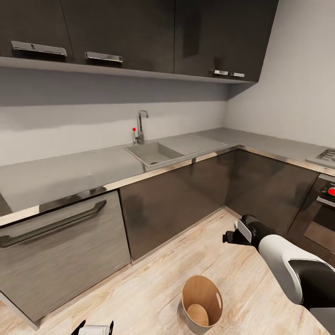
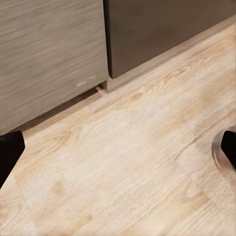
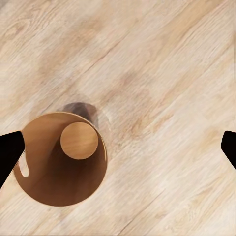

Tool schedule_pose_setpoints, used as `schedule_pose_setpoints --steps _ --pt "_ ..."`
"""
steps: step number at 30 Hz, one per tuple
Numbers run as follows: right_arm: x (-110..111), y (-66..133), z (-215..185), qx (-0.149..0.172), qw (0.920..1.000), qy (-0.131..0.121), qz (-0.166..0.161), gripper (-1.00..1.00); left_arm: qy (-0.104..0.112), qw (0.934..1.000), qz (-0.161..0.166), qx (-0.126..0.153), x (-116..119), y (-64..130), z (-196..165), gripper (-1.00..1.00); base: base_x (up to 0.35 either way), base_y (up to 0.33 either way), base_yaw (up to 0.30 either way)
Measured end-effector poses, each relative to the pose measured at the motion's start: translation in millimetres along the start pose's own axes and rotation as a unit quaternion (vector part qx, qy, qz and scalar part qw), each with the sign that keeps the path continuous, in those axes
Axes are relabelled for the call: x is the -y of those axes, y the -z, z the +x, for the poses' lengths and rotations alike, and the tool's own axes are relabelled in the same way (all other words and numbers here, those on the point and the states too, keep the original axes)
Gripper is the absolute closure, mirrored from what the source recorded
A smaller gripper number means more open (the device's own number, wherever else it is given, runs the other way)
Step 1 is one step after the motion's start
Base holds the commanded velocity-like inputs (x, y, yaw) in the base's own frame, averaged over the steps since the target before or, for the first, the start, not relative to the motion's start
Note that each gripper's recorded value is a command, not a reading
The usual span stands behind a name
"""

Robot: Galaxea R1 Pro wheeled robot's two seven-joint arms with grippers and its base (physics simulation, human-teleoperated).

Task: Put the three can of soda from the living room inside the tash can in the kitchen.

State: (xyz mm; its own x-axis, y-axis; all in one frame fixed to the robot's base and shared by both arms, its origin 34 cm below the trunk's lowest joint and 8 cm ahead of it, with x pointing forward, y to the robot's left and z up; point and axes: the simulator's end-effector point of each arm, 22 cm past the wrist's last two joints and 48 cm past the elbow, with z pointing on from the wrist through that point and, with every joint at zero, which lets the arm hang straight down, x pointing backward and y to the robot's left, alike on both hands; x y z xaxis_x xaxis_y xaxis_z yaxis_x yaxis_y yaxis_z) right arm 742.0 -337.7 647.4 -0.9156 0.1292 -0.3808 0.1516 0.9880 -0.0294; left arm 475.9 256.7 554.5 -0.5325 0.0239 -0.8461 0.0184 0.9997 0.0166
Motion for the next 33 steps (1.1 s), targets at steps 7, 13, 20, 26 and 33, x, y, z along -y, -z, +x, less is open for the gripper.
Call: schedule_pose_setpoints --steps 7,13,20,26,33 --pt "0 -12.0 4 0.008 1.0000 0.000 -0.001 -1.00 0.000 1.0000 0.000 -0.001 0 -6.0 13 -1.00 0.000 0.000 0.000" --pt "-1 -22.4 9 0.009 1.0000 0.000 -0.001 -1.00 0.000 1.0000 0.001 -0.001 1 -11.0 24 -1.00 0.000 0.000 0.000" --pt "-1 -34.6 17 0.009 1.0000 0.001 -0.001 -1.00 0.001 0.9999 0.001 -0.010 2 -15.8 46 -1.00 0.000 0.000 0.000" --pt "-1 -45.1 23 0.009 1.0000 0.001 -0.001 -1.00 0.001 0.9999 0.001 -0.012 2 -20.5 58 -1.00 0.000 0.000 0.000" --pt "-2 -57.8 31 0.010 1.0000 0.000 -0.001 -1.00 0.001 0.9999 0.001 -0.012 3 -26.1 72 -1.00 0.000 0.000 0.000"
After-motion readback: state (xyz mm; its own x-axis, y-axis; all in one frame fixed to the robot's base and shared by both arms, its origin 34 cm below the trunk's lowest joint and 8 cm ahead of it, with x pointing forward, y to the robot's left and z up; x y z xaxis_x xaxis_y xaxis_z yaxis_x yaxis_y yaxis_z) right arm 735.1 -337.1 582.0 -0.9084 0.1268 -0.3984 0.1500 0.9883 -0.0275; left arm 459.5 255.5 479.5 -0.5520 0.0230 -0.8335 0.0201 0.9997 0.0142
